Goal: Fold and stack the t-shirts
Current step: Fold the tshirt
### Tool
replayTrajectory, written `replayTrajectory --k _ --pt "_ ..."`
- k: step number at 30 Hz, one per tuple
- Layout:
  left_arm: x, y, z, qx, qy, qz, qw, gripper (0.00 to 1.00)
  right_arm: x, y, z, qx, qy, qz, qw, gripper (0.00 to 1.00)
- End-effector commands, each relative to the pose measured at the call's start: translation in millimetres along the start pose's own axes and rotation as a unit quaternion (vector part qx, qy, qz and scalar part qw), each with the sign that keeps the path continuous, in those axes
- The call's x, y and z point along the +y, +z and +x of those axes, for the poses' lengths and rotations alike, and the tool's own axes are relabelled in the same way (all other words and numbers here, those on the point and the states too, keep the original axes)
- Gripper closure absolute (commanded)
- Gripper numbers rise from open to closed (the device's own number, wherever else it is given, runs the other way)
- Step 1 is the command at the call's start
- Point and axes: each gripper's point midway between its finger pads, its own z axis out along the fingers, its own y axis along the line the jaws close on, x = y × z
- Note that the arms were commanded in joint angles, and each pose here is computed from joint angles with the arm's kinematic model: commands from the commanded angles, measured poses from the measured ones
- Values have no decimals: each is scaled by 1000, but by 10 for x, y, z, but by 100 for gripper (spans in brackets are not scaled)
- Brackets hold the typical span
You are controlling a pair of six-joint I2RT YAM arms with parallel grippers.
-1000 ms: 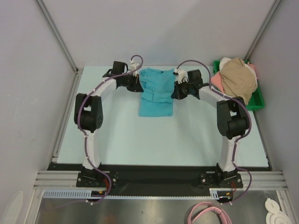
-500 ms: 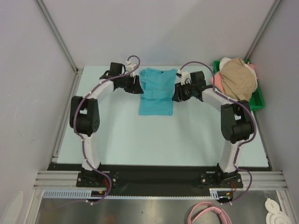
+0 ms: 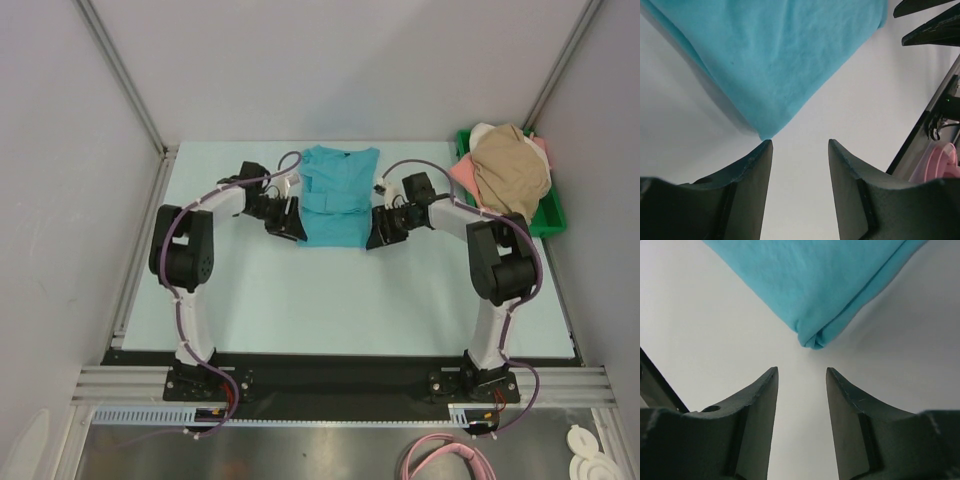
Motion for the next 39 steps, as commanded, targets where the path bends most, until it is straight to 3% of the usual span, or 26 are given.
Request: replayTrajectory --k 1,16,27,39 --pt "-33 40 80 11 -6 30 999 46 70 108 162 30 23 -26 999 51" --pt "240 269 28 21 -48 39 998 48 -88 347 77 29 35 -27 999 48" --pt "316 0 144 18 -50 -13 999 50 -167 299 51 17 44 -22 999 48" --pt "370 122 43 16 -73 8 997 49 -215 354 43 20 46 -13 999 47"
